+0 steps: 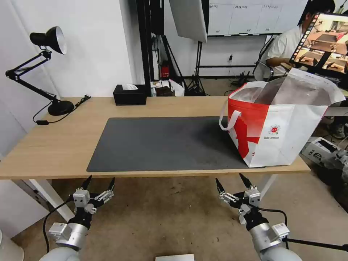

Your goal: Pick up the trash from the table and place it into the takeout bag.

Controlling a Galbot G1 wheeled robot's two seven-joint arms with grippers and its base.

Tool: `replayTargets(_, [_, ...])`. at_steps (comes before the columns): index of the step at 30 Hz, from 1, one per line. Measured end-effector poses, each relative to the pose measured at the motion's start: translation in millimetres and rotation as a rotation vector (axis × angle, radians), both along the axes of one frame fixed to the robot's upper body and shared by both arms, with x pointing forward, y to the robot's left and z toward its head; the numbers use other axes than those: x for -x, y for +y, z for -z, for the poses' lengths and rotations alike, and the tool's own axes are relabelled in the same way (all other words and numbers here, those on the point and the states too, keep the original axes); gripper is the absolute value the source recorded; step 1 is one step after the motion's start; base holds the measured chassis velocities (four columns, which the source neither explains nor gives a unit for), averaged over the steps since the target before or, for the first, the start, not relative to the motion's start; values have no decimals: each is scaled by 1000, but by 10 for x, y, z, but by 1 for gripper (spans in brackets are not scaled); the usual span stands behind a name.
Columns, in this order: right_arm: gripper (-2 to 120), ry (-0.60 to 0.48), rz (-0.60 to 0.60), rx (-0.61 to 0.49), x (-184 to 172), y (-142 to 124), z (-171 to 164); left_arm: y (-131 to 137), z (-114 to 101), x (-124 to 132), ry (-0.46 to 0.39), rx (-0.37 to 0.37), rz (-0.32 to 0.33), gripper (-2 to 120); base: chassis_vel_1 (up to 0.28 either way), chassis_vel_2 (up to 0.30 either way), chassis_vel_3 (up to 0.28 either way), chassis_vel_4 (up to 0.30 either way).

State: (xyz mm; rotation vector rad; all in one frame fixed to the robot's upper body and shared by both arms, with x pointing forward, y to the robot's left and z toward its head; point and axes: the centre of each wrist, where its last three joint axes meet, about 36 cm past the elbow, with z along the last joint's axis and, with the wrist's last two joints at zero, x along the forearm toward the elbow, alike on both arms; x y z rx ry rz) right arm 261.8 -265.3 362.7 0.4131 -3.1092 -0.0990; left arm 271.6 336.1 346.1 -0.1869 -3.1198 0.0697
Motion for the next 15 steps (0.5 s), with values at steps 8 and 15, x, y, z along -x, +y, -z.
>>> replayTargets(8, [100,0,0,0,0,0,0,0,-5,-2,-2,0,0,100,0,0,0,0])
replayTargets(15, [100,0,0,0,0,0,0,-1,-8,-3,-2,1,1,100,0,0,0,0])
